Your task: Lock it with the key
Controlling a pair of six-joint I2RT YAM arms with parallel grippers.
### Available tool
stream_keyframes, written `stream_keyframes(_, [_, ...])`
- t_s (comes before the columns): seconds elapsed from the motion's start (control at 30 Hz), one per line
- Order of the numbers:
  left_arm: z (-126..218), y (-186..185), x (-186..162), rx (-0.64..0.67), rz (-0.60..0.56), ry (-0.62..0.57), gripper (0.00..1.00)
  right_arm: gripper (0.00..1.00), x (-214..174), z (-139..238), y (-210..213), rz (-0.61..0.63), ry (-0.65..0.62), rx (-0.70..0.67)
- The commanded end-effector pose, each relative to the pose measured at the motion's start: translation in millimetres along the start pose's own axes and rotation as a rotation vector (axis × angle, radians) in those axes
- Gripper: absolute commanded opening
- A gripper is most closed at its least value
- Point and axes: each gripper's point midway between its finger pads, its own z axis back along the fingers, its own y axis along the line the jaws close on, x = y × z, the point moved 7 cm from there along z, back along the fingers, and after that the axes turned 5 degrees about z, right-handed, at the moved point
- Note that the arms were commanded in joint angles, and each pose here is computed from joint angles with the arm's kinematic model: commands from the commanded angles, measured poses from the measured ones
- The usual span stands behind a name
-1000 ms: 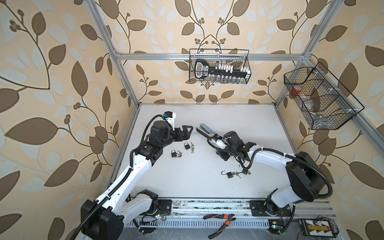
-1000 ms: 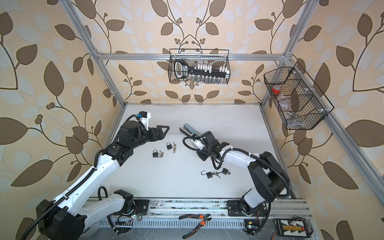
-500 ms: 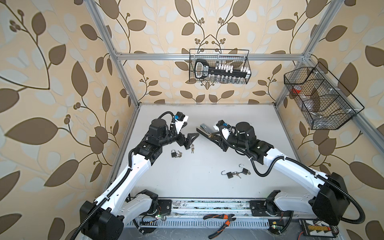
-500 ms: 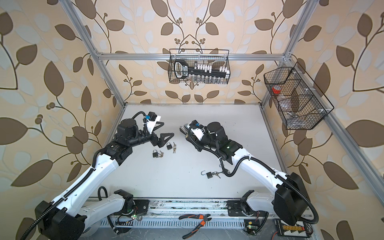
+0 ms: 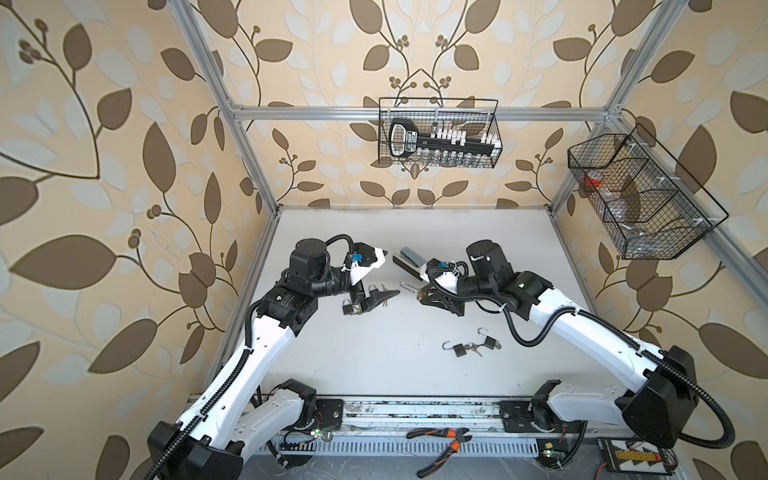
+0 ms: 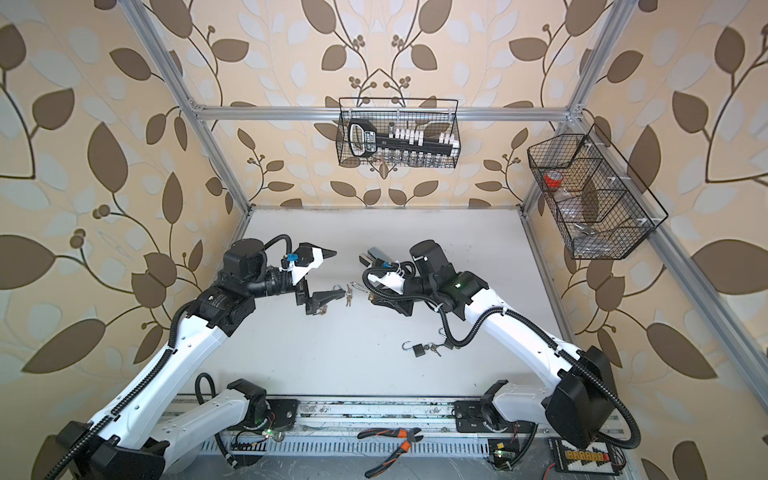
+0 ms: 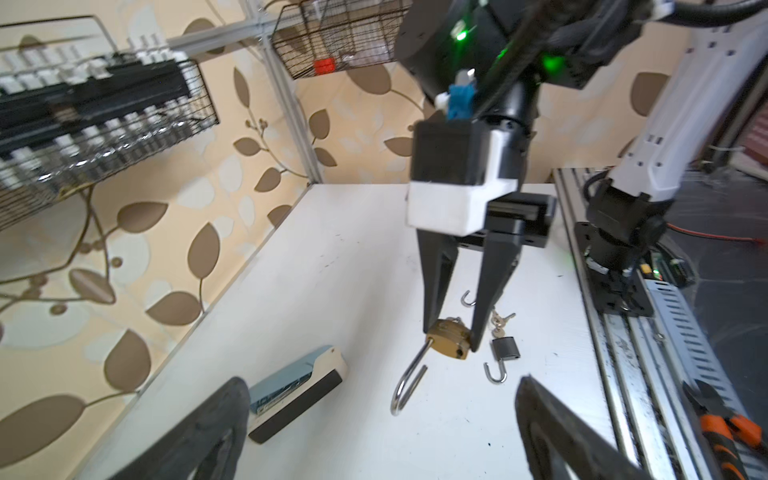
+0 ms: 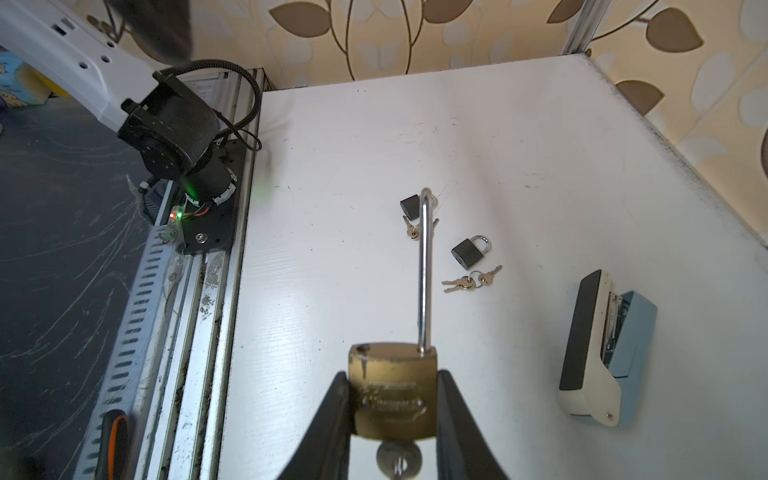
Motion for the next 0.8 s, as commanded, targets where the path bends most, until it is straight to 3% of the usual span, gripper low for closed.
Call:
stream_keyframes(0.0, [1, -6, 9, -0.105, -0.020, -0.040, 0.99, 0.00, 9, 16, 5, 0.115, -0.048, -0.028])
stream_keyframes(0.17, [-9, -10, 3, -0.212, 0.035, -0.036, 0.91, 0.00, 17, 23, 12, 0.154, -0.120, -0.009])
stream_keyframes(0.6, [-25, -12, -7, -0.298, 0.093, -0.002, 0.55, 0.00, 18, 15, 13, 0.146, -0.114, 0.060])
stream_keyframes(0.77, [-28, -11, -8, -0.318, 0.107, 0.003, 0.35, 0.00, 17, 13, 12, 0.145, -0.114, 0.064])
